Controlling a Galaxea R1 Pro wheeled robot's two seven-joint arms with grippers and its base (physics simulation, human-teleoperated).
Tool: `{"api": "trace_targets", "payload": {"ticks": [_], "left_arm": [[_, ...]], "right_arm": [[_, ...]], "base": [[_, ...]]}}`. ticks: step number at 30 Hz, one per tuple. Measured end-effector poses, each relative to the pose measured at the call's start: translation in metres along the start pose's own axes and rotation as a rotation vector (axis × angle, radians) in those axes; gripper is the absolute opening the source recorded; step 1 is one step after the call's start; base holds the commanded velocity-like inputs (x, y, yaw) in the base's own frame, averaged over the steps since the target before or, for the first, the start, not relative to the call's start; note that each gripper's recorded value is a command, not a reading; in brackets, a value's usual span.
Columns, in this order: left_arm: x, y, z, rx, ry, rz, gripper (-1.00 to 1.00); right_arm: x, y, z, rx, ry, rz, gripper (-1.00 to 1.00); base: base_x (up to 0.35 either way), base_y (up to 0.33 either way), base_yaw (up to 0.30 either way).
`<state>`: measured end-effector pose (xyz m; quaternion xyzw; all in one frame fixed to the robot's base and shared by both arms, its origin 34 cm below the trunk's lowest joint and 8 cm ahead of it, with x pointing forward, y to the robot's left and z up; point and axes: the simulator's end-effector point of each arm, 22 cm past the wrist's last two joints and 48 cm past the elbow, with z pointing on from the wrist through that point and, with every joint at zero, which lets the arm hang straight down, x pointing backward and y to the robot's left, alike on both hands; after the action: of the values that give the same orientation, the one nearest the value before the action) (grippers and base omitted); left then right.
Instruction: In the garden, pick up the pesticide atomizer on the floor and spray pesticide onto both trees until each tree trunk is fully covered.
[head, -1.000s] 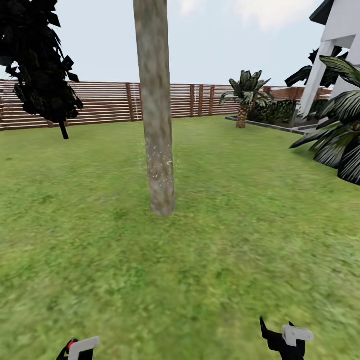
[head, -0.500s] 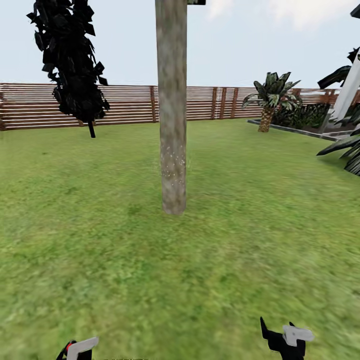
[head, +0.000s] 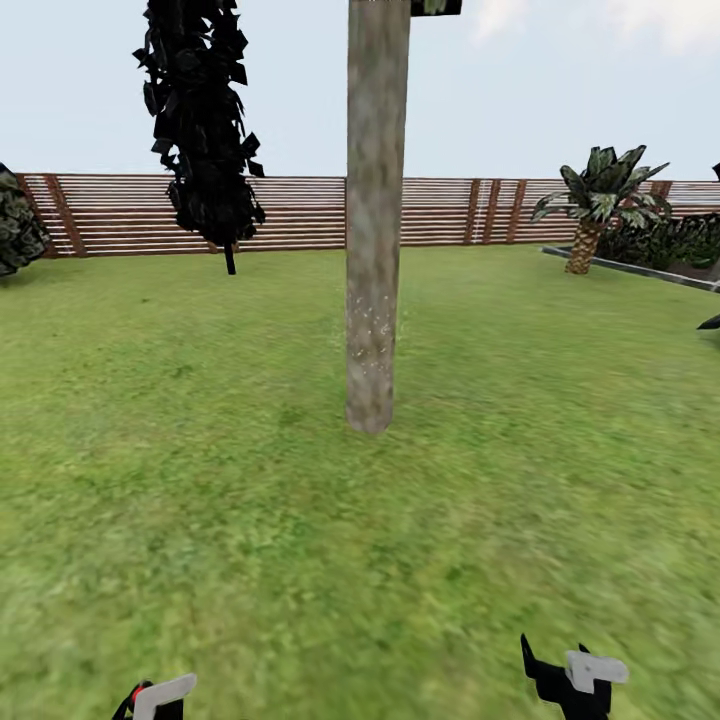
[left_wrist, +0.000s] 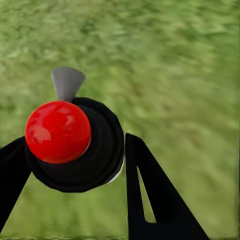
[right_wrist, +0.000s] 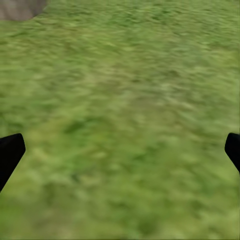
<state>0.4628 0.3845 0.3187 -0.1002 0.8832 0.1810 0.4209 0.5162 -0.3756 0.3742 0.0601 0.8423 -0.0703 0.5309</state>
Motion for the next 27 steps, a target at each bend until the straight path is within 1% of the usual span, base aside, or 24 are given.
{"api": "trace_targets", "payload": {"ticks": [13,27], "left_arm": [[-0.0047,0.0000,-0.0001,0.000,-0.009,-0.005,-1.00],[-0.0095,-0.0010,-0.0007,0.001,-0.019,-0.011,-1.00]], "right_arm": [[-0.0050,-0.0007,0.0002,0.001,-0.011,0.001,1.00],[-0.0103,-0.0006,0.0002,0.000,-0.022,0.003,1.00]], "base": [[0.000,-0.258,0.263],[0.000,-0.013,0.264]]}}
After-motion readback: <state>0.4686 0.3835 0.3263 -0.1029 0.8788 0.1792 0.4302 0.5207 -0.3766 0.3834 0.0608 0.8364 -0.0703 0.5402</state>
